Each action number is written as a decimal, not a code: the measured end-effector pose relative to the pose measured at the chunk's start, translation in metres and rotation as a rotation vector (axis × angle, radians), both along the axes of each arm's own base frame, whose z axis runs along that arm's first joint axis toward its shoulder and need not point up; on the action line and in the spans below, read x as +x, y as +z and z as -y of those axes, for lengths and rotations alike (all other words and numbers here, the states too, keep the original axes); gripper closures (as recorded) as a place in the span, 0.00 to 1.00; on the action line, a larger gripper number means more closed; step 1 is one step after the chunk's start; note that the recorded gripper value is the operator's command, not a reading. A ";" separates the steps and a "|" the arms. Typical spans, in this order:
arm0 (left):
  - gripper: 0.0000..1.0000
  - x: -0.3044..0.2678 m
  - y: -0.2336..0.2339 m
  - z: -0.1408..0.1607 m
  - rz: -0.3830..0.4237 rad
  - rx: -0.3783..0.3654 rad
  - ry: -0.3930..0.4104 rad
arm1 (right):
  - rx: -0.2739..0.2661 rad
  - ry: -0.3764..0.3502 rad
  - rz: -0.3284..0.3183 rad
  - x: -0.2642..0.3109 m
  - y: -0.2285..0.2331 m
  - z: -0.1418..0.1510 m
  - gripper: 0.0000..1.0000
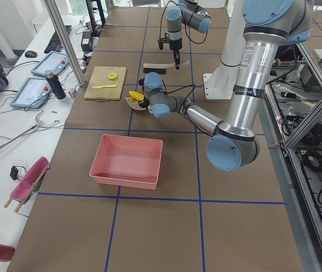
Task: Sweep and dump trash into bin
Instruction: 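Lift the brush away from the dustpan with the right gripper, then carry dustpan over pink bin with left gripper while right sets brush down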
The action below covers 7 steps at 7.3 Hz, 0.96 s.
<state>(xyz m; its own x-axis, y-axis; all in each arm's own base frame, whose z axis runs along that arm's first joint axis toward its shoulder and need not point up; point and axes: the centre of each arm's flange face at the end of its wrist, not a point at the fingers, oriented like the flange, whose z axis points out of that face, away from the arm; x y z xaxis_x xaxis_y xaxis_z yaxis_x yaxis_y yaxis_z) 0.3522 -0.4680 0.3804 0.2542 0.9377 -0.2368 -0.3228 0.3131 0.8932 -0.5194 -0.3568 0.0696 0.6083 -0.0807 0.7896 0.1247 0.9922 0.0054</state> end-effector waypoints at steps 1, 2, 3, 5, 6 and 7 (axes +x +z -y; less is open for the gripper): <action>1.00 -0.001 -0.002 -0.001 -0.018 0.002 -0.006 | 0.009 0.006 -0.027 0.030 0.021 0.003 1.00; 1.00 -0.002 -0.003 -0.002 -0.035 0.006 -0.011 | 0.030 0.001 -0.048 0.064 0.049 0.007 1.00; 1.00 -0.004 -0.003 -0.003 -0.050 0.012 -0.014 | 0.043 0.016 -0.067 0.098 0.075 0.015 1.00; 1.00 -0.006 -0.002 -0.004 -0.093 0.026 -0.024 | 0.040 0.045 -0.114 0.137 0.117 0.022 1.00; 1.00 -0.010 -0.004 -0.004 -0.127 0.020 -0.040 | 0.046 0.040 -0.139 0.150 0.138 0.023 1.00; 1.00 -0.022 -0.007 0.002 -0.154 0.014 -0.069 | 0.065 0.023 -0.165 0.170 0.162 0.028 1.00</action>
<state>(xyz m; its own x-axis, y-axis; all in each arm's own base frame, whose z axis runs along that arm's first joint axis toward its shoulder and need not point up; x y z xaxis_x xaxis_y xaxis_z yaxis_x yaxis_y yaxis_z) 0.3304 -0.4698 0.3731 0.2799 0.9229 -0.2645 -0.1600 0.3165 0.9350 -0.3496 -0.3844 0.2318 0.7316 -0.1130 0.6723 0.1067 0.9930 0.0508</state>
